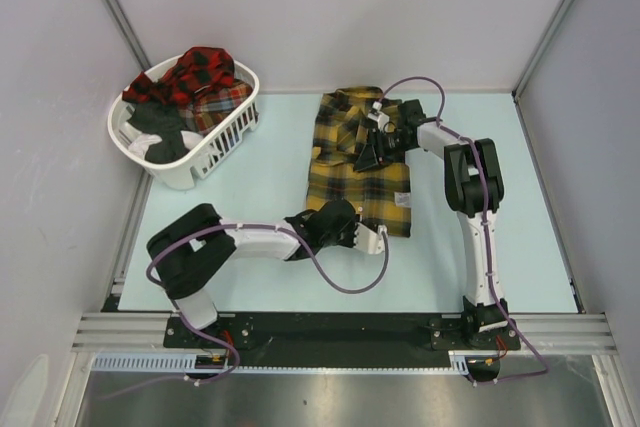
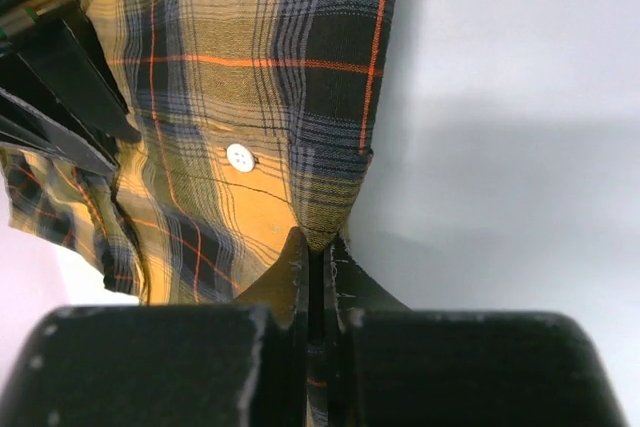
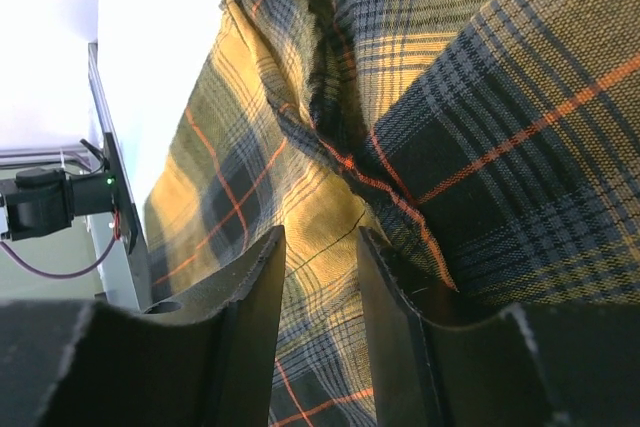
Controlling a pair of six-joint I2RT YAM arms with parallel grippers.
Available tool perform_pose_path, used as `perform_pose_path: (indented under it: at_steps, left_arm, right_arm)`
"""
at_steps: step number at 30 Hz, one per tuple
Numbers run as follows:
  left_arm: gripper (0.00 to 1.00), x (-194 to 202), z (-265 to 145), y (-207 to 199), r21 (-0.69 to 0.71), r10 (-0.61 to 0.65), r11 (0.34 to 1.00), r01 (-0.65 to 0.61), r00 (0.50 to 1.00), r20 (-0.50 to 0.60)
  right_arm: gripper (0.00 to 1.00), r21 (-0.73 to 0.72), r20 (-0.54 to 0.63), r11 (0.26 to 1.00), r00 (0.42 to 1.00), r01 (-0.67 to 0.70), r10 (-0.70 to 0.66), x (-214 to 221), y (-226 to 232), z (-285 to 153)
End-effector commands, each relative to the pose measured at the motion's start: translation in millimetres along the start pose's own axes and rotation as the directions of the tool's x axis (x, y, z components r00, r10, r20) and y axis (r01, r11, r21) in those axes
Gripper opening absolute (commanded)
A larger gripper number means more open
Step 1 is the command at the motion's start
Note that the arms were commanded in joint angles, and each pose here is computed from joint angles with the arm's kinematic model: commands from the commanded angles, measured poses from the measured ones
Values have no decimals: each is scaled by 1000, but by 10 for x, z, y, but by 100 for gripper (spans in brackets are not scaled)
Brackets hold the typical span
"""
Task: Fold and stack the long sleeve shirts
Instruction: Fold the shirt
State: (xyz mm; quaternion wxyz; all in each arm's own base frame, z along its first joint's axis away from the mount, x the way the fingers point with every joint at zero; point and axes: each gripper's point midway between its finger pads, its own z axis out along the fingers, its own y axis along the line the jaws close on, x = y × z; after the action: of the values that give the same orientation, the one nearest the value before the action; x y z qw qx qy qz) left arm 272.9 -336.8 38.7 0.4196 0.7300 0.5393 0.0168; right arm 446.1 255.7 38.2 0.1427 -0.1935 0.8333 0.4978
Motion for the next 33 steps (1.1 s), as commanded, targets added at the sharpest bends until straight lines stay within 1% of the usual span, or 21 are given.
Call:
perform_pose_path:
  at_steps: [1, 3, 4, 5, 6, 8, 9, 11, 12, 17, 18, 23, 24, 25, 26, 27, 28, 29, 31, 32, 33]
  left_arm:
    - [0, -295, -332, -71, 122, -100, 988, 98, 995, 12]
    - [0, -456, -506, -143, 175, -142, 976, 132, 989, 47]
    - [0, -461, -606, -251, 222, -180, 960, 171, 983, 20]
    - [0, -570, -736, -273, 235, -194, 955, 178, 980, 43]
    - [0, -577, -824, -405, 284, -224, 936, 209, 974, 23]
    - [0, -728, -999, -508, 321, -234, 924, 209, 971, 41]
    - [0, -737, -1092, -619, 368, -271, 896, 247, 962, 14]
    - [0, -871, -1231, -613, 401, -312, 874, 274, 950, 31]
    - [0, -882, -1296, -667, 431, -346, 847, 311, 938, 4]
    - [0, -1111, -1507, -574, 475, -431, 795, 377, 903, 5]
    - [0, -1144, -1540, -537, 477, -434, 792, 381, 901, 2]
    - [0, -1126, -1497, -324, 460, -435, 795, 396, 900, -23]
    - [0, -1158, -1490, -210, 452, -445, 796, 402, 895, -12]
    - [0, -1068, -1405, -146, 448, -461, 784, 430, 886, -43]
    - [0, -1032, -1389, -116, 456, -451, 784, 422, 891, -50]
    - [0, -1051, -1377, 4, 443, -448, 794, 416, 893, -35]
    - [0, -949, -1290, 79, 432, -454, 792, 432, 889, -57]
    - [0, -909, -1254, 146, 429, -442, 800, 420, 896, -52]
    - [1, -821, -1174, 406, 404, -457, 804, 437, 888, -50]
    - [1, -726, -1053, 410, 419, -432, 804, 423, 898, -79]
    - [1, -756, -1020, 579, 400, -426, 819, 412, 903, -56]
  right_arm:
    - [41, 48, -3, 999, 1000, 24, -24, -13, 173, -77]
    - [42, 32, 1, 998, 999, 49, -49, -56, 329, -159]
    - [42, 24, 4, 998, 998, 61, -61, -69, 467, -245]
    - [42, 18, 3, 997, 997, 75, -75, -57, 519, -268]
    - [42, 9, 1, 997, 997, 83, -83, -36, 576, -287]
    - [42, 0, -14, 996, 996, 91, -91, 60, 618, -301]
    - [42, -11, -31, 996, 996, 83, -84, 139, 632, -275]
    - [41, -27, -64, 998, 996, 60, -62, 320, 632, -236]
    - [40, -46, -86, 997, 994, 61, -64, 405, 682, -202]
    - [39, -102, -166, 994, 985, 39, -55, 821, 827, -159]
    - [39, -111, -177, 992, 981, 60, -79, 877, 825, -150]
    - [38, -123, -241, 991, 967, 51, -80, 1112, 845, -131]
    - [38, -121, -248, 992, 966, 47, -76, 1137, 821, -124]
    - [38, -126, -255, 990, 963, 58, -89, 1167, 809, -120]
    - [38, -124, -266, 991, 961, 47, -78, 1201, 797, -127]
    - [36, -127, -272, 991, 959, 43, -76, 1226, 792, -121]
    - [35, -127, -281, 991, 957, 34, -69, 1257, 766, -109]
    - [34, -130, -290, 991, 955, 30, -67, 1291, 756, -110]
    - [34, -129, -299, 991, 952, 24, -62, 1321, 734, -103]
    - [33, -133, -300, 991, 952, 28, -67, 1325, 733, -104]
    - [32, -136, -303, 990, 951, 24, -65, 1335, 742, -101]
